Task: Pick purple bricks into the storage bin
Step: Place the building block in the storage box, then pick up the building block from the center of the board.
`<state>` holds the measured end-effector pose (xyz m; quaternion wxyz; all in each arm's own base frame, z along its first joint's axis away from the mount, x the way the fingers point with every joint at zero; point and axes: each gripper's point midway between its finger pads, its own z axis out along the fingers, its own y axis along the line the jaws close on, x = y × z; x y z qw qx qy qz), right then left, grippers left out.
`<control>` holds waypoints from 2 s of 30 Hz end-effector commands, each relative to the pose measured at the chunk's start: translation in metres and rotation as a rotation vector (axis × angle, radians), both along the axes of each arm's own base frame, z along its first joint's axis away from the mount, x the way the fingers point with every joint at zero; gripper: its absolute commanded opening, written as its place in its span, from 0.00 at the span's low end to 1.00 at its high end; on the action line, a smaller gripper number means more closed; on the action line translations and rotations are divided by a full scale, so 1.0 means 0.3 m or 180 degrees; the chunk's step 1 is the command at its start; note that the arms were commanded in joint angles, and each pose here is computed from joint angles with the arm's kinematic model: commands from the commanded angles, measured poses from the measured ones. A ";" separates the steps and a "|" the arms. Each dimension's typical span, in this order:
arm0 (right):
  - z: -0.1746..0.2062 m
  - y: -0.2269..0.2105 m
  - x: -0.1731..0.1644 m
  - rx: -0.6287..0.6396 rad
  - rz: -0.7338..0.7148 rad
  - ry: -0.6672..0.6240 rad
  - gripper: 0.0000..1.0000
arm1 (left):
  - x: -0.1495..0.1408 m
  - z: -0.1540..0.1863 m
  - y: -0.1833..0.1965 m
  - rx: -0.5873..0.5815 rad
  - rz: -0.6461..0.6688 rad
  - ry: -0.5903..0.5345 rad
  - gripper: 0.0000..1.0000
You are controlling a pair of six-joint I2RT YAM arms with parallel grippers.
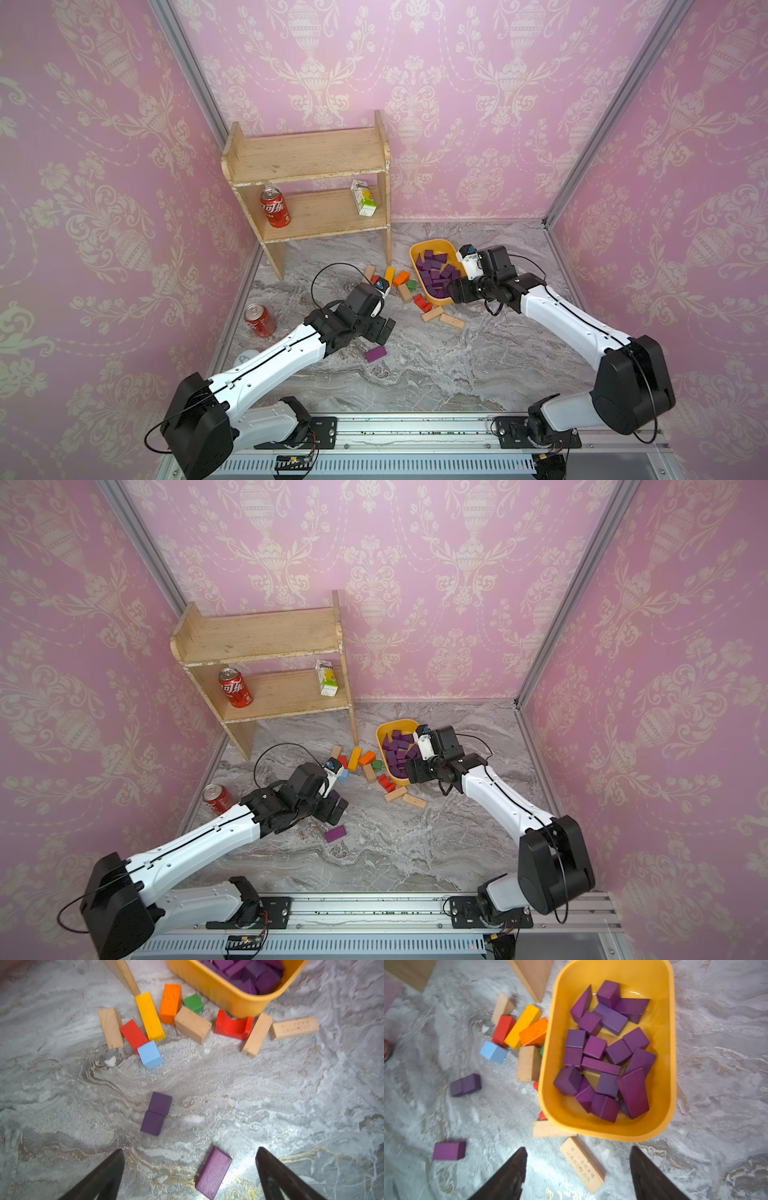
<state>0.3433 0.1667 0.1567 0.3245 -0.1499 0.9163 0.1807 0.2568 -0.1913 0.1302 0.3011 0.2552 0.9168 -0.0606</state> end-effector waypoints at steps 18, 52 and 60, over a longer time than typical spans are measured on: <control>-0.002 -0.019 -0.204 0.0336 0.0099 -0.0694 1.00 | -0.125 -0.258 0.029 0.0367 0.0107 0.0791 0.80; -0.073 -0.056 -0.195 0.0209 -0.0164 -0.0473 1.00 | -0.082 -0.353 -0.117 0.0618 -0.0157 0.1060 0.20; -0.093 -0.079 -0.191 0.0242 -0.0318 -0.0584 1.00 | 0.070 -0.129 -0.275 0.0189 -0.0289 0.0534 0.20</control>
